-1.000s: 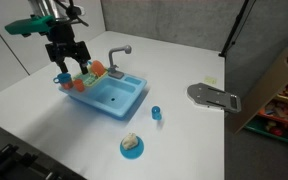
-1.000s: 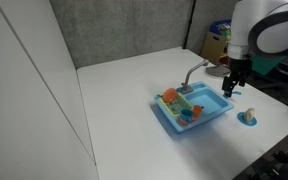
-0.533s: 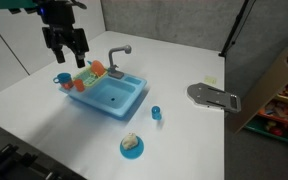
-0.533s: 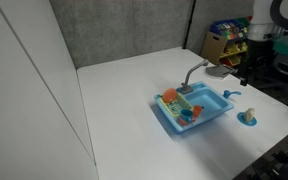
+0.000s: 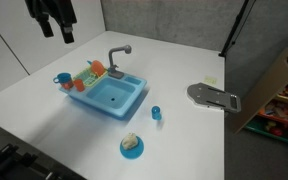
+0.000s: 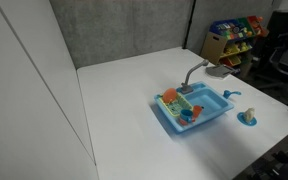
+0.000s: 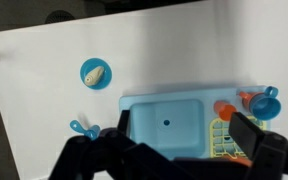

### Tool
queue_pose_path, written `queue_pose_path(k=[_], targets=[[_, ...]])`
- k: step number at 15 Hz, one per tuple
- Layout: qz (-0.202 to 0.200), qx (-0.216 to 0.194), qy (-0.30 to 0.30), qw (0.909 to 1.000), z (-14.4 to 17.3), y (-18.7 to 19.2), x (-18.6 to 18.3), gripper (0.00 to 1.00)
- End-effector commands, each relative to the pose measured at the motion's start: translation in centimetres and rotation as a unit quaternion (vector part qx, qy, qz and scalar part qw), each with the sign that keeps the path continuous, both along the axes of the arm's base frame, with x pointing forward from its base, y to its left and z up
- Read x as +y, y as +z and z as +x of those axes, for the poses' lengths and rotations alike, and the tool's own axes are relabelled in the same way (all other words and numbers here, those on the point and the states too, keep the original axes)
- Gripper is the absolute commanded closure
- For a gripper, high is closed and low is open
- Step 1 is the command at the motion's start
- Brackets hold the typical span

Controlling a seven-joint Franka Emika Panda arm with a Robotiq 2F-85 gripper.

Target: Pick up the orange cup from the sink and place it on the light blue surface before the dish rack

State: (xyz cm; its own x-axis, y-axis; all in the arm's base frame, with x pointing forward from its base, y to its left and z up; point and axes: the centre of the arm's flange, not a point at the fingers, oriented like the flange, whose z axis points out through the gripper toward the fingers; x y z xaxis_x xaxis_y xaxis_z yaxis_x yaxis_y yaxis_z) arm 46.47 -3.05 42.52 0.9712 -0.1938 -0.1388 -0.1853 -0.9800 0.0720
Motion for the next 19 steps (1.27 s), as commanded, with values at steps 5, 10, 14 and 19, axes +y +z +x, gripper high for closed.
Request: queue_pose_path(k=[5, 10, 14, 19], targets=[[0.002, -0.06, 0.017, 0.998, -2.6, 7.9, 0.1, 0.0], [0.01, -0.065, 0.029, 0.9974, -3.5, 11.0, 0.2, 0.0], [0.008, -0.053, 0.025, 0.9982, -3.8, 11.8, 0.3, 0.0], [0.002, -0.056, 0.024, 0.9981, -3.8, 10.7, 0.5, 0.0]])
